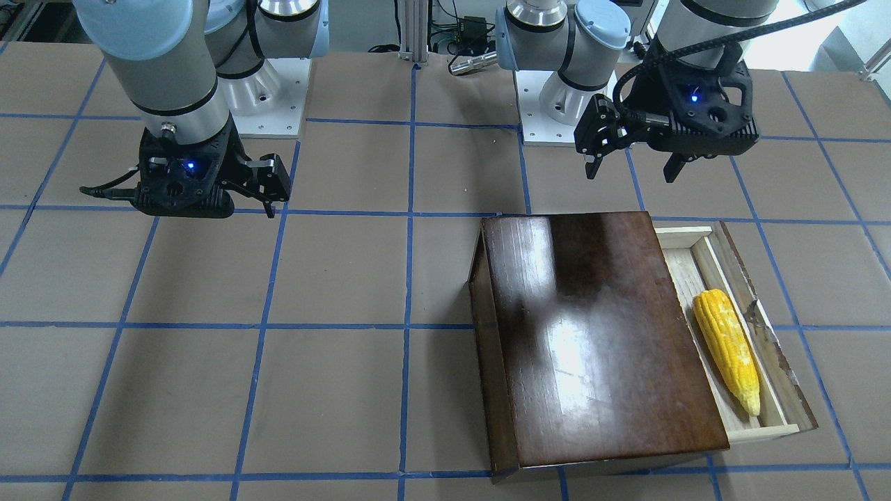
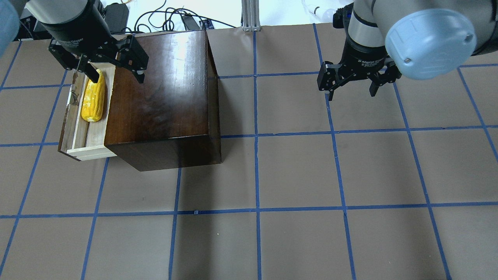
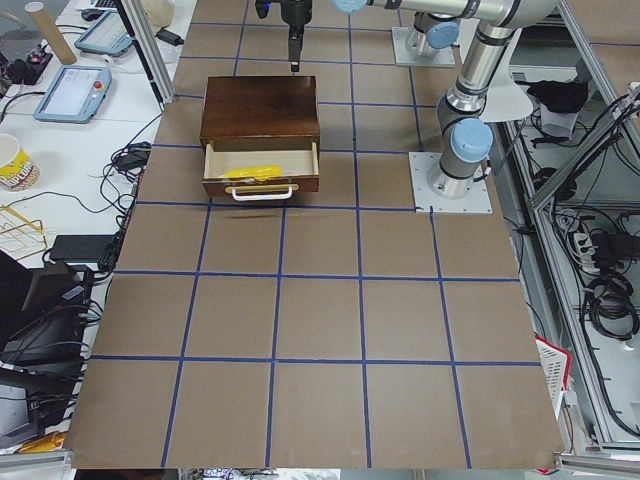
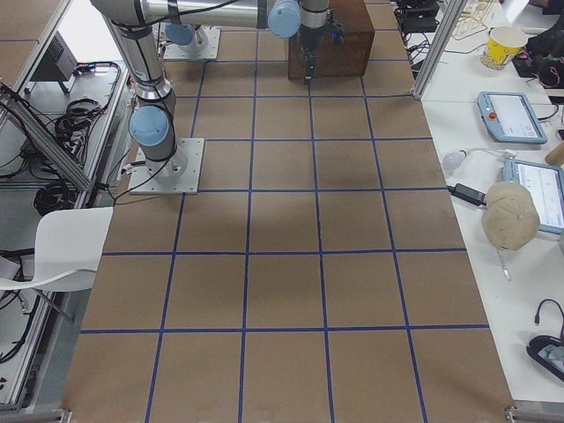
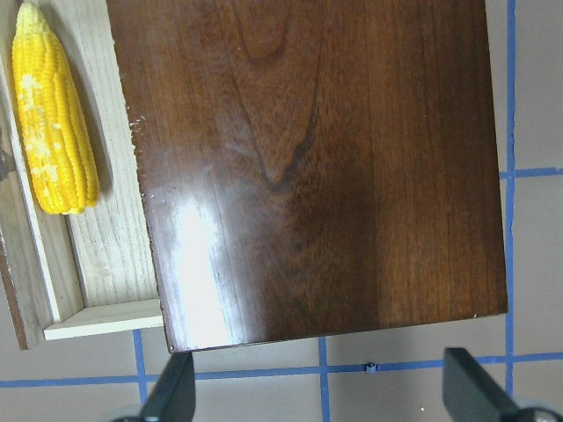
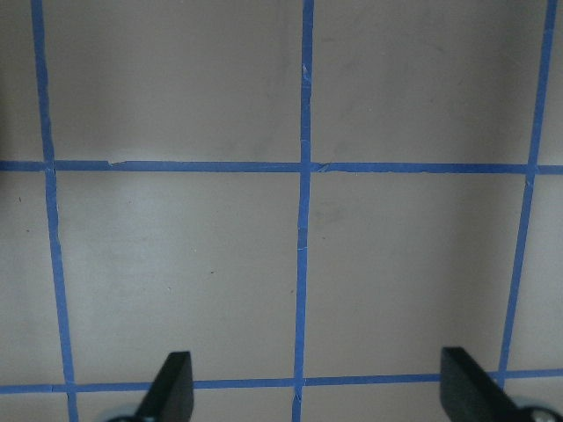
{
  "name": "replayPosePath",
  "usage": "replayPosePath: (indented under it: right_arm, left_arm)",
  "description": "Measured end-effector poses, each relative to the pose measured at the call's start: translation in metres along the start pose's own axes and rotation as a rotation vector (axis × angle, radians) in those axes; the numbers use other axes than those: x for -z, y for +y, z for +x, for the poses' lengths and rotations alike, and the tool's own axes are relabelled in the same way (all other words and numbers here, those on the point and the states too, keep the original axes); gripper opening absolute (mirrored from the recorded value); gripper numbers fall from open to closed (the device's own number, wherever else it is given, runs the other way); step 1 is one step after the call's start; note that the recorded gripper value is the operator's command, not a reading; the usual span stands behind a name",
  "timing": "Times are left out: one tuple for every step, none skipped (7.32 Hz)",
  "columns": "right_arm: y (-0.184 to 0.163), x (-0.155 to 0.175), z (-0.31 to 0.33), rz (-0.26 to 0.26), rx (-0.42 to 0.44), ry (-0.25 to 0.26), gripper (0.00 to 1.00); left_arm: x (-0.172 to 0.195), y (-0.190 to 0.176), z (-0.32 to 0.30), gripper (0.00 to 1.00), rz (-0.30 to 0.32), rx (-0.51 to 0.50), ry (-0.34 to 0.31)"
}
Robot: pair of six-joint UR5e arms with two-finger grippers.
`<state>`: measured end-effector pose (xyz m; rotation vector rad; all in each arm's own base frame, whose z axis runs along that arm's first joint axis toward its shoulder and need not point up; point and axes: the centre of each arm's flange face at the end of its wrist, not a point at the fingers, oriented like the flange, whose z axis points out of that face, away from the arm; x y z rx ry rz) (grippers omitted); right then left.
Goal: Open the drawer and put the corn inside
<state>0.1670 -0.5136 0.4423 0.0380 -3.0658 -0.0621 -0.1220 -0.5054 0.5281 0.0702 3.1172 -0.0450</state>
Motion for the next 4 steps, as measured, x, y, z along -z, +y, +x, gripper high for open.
replayPosePath:
  right_arm:
    - [0.0000,0.0001,0.0000,0.001,0.000,0.000,1.00]
    - [0.0000,0.0000,0.0000,0.000,0.000,0.000,1.00]
    - [0.0001,-0.0001,0.0000,0.000,0.000,0.000,1.00]
    - [0.0002,-0.0002,0.0000,-0.001,0.000,0.000,1.00]
  left_arm:
    - [-0.0048,-0.0027,0.0002,1.00,-0.009,0.000,0.001]
    - [-0.0066,-0.0030,0.0004,1.00,-0.012,0.000,0.001]
    - [-0.0069,-0.0014,0.0006,1.00,-0.011,0.001,0.001]
    - [-0.0091,-0.0012,0.0006,1.00,-0.013,0.002,0.001]
